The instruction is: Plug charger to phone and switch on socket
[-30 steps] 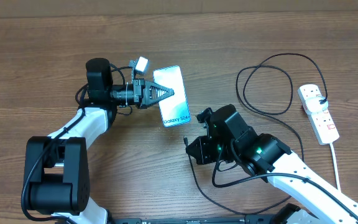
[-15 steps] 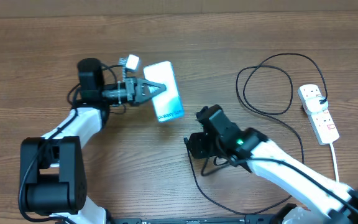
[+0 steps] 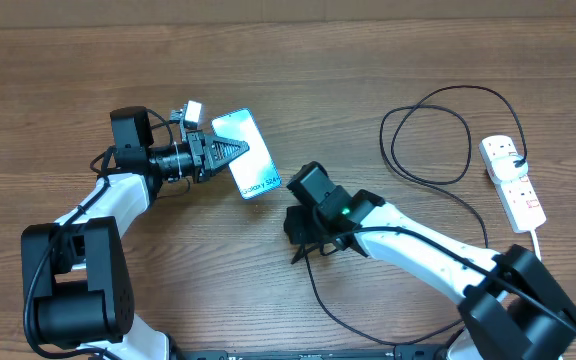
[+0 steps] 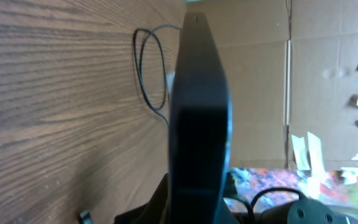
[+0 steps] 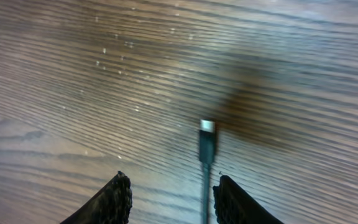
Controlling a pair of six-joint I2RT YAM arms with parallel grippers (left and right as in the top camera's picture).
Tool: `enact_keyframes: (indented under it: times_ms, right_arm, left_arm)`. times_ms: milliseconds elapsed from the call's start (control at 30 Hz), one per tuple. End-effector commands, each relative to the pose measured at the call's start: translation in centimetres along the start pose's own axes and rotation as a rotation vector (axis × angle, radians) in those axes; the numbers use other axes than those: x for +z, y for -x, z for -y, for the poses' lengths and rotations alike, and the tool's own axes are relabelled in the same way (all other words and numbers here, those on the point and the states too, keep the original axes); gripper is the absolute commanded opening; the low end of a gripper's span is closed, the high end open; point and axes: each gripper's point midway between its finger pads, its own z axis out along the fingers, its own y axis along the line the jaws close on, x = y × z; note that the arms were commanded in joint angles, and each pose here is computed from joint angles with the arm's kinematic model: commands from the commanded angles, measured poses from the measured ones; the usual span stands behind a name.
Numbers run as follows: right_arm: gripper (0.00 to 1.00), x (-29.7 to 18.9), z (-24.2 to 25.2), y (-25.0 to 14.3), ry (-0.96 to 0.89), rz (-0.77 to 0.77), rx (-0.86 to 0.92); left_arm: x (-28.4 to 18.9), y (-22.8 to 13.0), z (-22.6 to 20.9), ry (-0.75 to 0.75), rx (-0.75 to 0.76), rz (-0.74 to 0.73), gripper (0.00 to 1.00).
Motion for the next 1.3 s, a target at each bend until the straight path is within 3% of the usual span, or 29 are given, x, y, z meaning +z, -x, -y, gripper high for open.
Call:
enact_keyframes:
  times_ms: [0,167,700,767,867,1067,1267]
  right_arm:
    - [0.43,1.2,0.0,-0.1,-0.038,-0.015,0.034]
    - [0.38,1.6,0.9,0.1,-0.093,-0.013,0.089]
    - [0.35,2.9,1.7,0.1,-0.113,-0.025,0.144]
    - [0.28,3.2,2.1,0.1,-0.122,-0.033,0.167]
    - [0.05,3.3,2.1,-0.1,-0.110,-0.049,0.175]
    - [0.04,2.7,2.0,0.7,-0.112,-0.043,0.185]
    - [0.04,-2.0,11.1,2.4,-0.494,-0.028,0.275]
  left_arm:
    - [0.0,0.3,0.5,-0.002,0.069,0.003,0.04]
    - [-0.3,0.5,0.4,0.000,0.054,0.014,0.04]
    - [-2.2,0.9,-0.3,0.002,-0.020,0.045,0.04]
    - [-2.2,0.8,-0.1,-0.010,-0.020,0.036,0.04]
    - [-2.2,0.6,0.1,-0.021,-0.023,0.028,0.04]
    - [-2.2,0.2,0.4,-0.040,-0.033,0.011,0.04]
    - [-2.2,0.0,0.7,-0.059,-0.031,-0.001,0.04]
